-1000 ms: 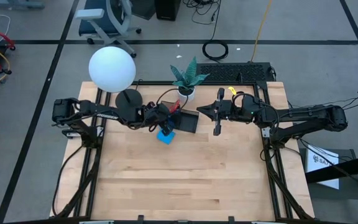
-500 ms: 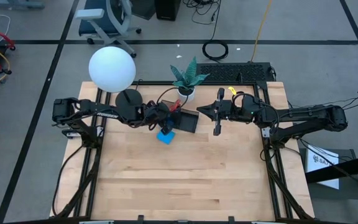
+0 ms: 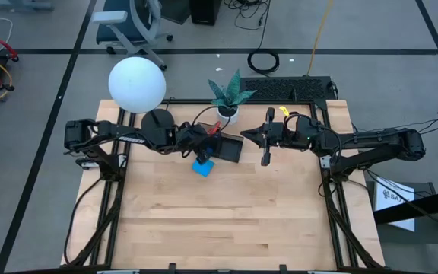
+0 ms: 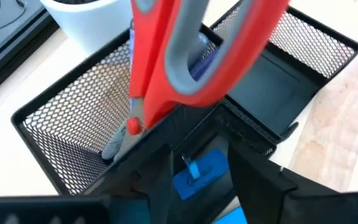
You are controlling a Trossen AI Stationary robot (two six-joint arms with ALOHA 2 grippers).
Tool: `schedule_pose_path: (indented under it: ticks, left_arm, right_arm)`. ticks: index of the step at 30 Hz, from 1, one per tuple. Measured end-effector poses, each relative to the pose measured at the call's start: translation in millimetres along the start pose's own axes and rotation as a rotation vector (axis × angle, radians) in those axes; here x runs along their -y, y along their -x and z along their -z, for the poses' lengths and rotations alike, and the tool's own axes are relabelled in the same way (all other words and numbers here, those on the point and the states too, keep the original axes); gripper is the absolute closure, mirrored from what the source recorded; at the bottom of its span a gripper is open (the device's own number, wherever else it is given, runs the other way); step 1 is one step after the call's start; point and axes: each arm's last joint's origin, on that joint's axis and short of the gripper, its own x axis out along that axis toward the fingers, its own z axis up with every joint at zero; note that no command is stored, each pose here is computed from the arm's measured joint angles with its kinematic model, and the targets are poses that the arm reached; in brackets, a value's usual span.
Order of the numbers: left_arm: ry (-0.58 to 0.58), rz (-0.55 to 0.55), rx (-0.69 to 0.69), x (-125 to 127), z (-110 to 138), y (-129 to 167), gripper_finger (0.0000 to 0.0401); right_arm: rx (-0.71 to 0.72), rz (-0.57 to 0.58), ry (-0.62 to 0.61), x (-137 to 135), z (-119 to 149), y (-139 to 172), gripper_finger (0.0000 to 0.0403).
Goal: Pick and place office supplies into organizer
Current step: Put the blue sticky notes into the desk organizer
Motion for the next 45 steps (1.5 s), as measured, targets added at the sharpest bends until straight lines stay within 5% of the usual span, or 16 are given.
schedule_pose_path:
  ticks: [8, 21, 32, 45]
  left_arm:
    - [0.0, -0.003, 0.004, -1.3, -0.7, -0.2, 0.0211]
    - [-0.049, 0.055, 0.069, 5.1, -10.1, 44.0, 0.0235]
    - [-0.124, 0.063, -0.049, 10.9, 4.8, 60.3, 0.024]
    - [-0.024, 0.026, -0.01, 7.5, 0.7, 64.1, 0.0247]
  right_arm:
    - [0.0, 0.0, 0.0, -0.1, 0.1, 0.0, 0.0403]
    - [-0.001, -0.001, 0.0, -0.1, 0.1, 0.0, 0.0403]
    - [-0.003, 0.0, 0.0, -0.1, 0.3, 0.0, 0.0403]
    - [0.0, -0.001, -0.06, -0.1, 0.0, 0.0, 0.0403]
